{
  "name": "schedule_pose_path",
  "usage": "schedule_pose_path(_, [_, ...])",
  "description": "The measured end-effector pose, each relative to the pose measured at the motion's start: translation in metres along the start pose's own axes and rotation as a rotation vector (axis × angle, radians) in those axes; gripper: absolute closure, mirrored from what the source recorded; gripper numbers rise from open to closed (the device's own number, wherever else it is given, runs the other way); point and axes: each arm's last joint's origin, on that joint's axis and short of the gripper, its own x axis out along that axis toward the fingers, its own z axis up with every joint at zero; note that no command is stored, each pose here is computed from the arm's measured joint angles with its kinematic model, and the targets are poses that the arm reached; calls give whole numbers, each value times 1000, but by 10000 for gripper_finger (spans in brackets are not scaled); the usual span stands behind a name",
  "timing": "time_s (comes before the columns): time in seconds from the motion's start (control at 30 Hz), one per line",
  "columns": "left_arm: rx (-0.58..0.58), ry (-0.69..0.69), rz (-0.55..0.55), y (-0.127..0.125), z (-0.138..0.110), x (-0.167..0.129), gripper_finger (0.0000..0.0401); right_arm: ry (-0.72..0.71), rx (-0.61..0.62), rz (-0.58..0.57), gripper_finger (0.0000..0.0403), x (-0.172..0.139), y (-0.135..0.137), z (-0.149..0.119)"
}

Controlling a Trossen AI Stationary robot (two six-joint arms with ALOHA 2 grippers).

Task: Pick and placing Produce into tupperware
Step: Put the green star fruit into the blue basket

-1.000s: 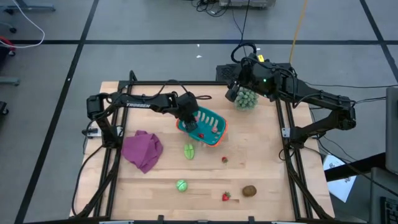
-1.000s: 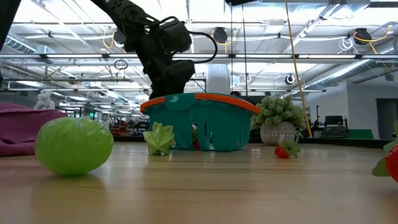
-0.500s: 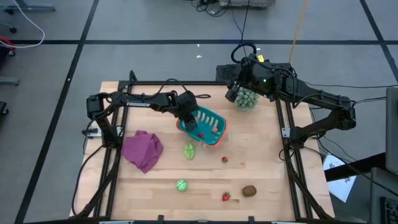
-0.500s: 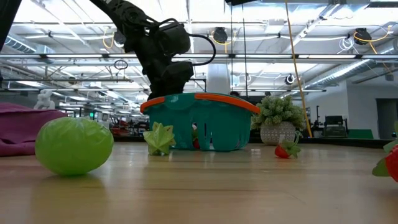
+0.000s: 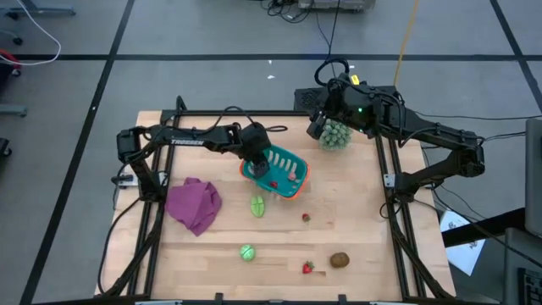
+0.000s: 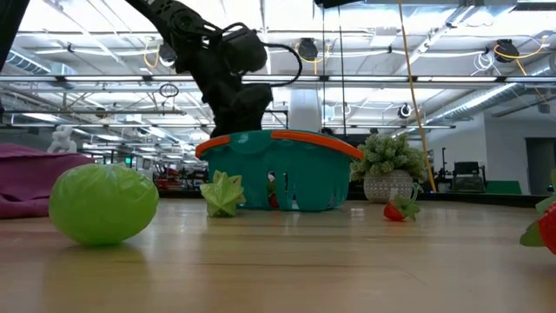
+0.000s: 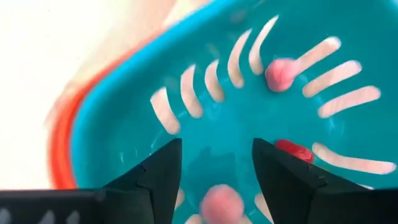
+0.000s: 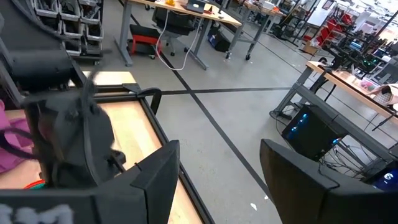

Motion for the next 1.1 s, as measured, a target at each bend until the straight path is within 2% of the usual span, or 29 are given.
schedule_pose_path(0.1, [27, -66, -18, -9, 13, -24, 201, 0, 0, 0, 188, 0, 0, 0])
schedule_pose_path(0.23, [73, -82, -21, -33, 20, -67, 201, 6, -3, 2, 188, 0, 0, -1])
schedule_pose_path(0.37, [87, -8, 23, -64, 0, -104, 201, 19, -9, 5, 188, 0, 0, -2])
schedule_pose_path(0.47, [37, 71, 109, -85, -27, -121, 201, 19, -10, 2, 188, 0, 0, -2])
schedule_pose_path(0.53, [-3, 23, 121, -100, -40, -126, 201, 13, -7, -6, 188, -1, -2, -1])
schedule_pose_path(0.67, [-71, -5, 57, -126, -60, -112, 201, -13, 26, -17, 188, -2, -4, 1])
schedule_pose_path(0.73, [-134, 19, 83, -129, -68, -95, 201, -15, 36, -16, 188, -1, -4, 2])
schedule_pose_path(0.87, [-281, 21, 99, -134, -69, -66, 201, -17, 34, -7, 188, -2, -2, 2])
schedule_pose_path(1.1, [-471, 48, 43, -145, -70, -23, 201, -10, 1, -7, 188, -3, -2, 1])
